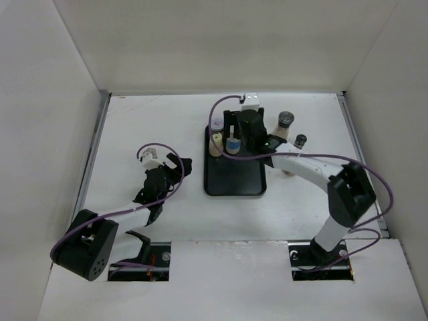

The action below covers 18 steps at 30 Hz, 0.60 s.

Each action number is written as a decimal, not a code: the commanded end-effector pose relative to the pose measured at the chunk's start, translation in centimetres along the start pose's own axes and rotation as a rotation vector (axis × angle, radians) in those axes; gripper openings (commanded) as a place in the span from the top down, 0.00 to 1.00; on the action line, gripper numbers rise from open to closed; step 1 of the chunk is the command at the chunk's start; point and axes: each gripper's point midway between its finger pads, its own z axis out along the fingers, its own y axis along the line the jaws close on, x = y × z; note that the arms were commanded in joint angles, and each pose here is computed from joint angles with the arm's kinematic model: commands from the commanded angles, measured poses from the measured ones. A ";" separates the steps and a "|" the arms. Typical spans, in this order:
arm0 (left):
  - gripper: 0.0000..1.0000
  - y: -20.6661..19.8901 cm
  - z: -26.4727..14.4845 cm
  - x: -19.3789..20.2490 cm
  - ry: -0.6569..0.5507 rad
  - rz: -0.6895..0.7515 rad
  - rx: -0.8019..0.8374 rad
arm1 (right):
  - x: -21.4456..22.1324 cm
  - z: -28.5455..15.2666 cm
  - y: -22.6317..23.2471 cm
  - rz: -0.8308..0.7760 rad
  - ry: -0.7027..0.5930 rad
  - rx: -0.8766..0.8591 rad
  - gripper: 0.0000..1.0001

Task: Organize the condiment bottles

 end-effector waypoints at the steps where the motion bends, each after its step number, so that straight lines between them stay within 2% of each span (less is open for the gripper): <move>1: 0.00 -1.5 0.0 -1.5 -0.053 -0.008 0.056 | -7.0 -5.4 -0.7 0.118 -0.176 -0.039 0.06; 5: 0.00 -1.3 0.1 -1.2 -0.042 -0.006 0.051 | -5.8 -9.6 -6.6 0.180 -0.201 0.048 0.05; 11: 0.00 -1.7 0.1 -1.0 -0.039 -0.005 0.058 | 1.5 -13.4 -19.8 0.284 -0.121 0.435 0.06; 14: 0.00 -1.7 0.1 -0.9 -0.034 -0.005 0.059 | 4.4 -13.6 -21.9 0.296 -0.046 0.491 0.06; 18: 0.00 -1.7 0.2 -0.8 -0.033 -0.002 0.056 | 6.5 -12.3 -21.5 0.288 0.023 0.469 0.05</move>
